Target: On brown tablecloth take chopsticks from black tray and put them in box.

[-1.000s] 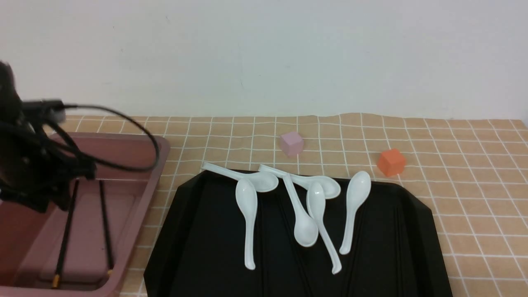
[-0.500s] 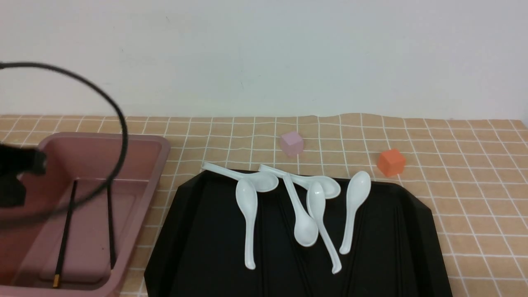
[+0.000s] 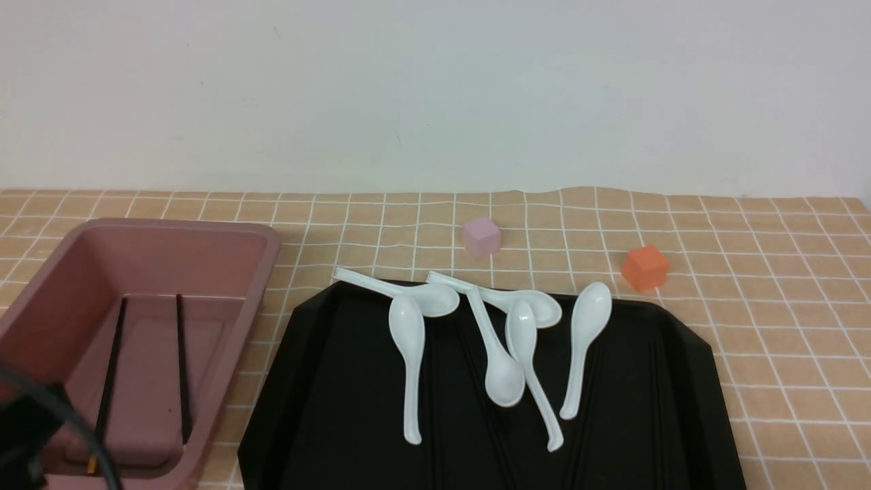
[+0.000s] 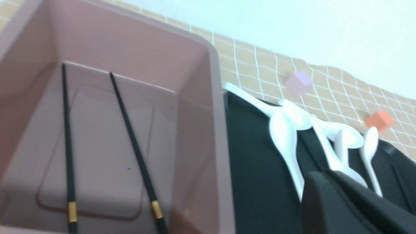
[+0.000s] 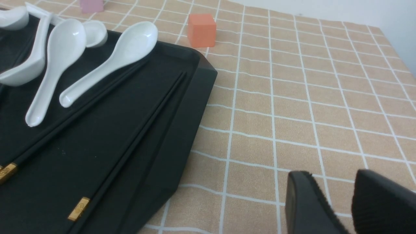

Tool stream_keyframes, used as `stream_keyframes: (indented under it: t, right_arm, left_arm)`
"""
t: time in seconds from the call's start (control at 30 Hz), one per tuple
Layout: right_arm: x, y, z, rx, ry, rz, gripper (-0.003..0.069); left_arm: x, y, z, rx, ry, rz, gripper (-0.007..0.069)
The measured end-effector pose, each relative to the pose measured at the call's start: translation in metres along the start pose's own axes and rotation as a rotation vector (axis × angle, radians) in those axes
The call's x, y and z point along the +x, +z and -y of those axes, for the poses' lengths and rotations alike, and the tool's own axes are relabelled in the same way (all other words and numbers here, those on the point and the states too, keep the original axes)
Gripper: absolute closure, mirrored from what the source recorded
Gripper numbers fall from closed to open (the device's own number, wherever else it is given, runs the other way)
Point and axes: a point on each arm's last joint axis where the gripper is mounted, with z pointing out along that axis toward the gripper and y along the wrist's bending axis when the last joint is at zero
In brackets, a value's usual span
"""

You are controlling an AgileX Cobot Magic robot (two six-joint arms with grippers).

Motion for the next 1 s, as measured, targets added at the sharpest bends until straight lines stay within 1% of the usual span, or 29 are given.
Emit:
stream_keyframes:
  t: [0.03,0.13,0.27,0.37,0.43,0.63,0.77,0.83,0.9,1.0]
  right_arm:
    - [0.0,0.0,0.0,0.0,0.0,0.0,0.0419]
    - [0.0,0.0,0.0,0.0,0.0,0.0,0.0419]
    - [0.0,0.0,0.0,0.0,0.0,0.0,0.0419]
    - [0.0,0.0,0.0,0.0,0.0,0.0,0.0419]
    - [0.0,0.0,0.0,0.0,0.0,0.0,0.0419]
    - [0.0,0.0,0.0,0.0,0.0,0.0,0.0419]
    - [0.0,0.0,0.0,0.0,0.0,0.0,0.0419]
    - [0.0,0.0,0.0,0.0,0.0,0.0,0.0419]
    - [0.0,0.0,0.0,0.0,0.0,0.0,0.0419]
    - [0.0,0.0,0.0,0.0,0.0,0.0,0.0419]
  left_arm:
    - [0.001,0.0,-0.001,-0.001,0.0,0.001,0.0638]
    - [0.022,0.003,-0.01,-0.017,-0.005,-0.029,0.0638]
    - [0.035,0.007,-0.016,-0.036,-0.008,-0.068,0.0638]
    - [0.039,0.008,-0.019,-0.052,0.02,-0.079,0.0638]
    - [0.038,0.008,-0.021,-0.065,0.048,-0.066,0.0638]
    - [0.038,0.008,-0.021,-0.066,0.031,-0.041,0.0638]
    - [0.045,0.002,-0.024,-0.069,0.072,-0.004,0.0638]
    - [0.052,-0.003,-0.029,-0.085,0.108,0.034,0.0638]
    - [0.06,-0.005,-0.033,-0.1,0.097,0.049,0.0638]
    - [0.076,-0.007,-0.044,-0.146,0.034,0.081,0.0638]
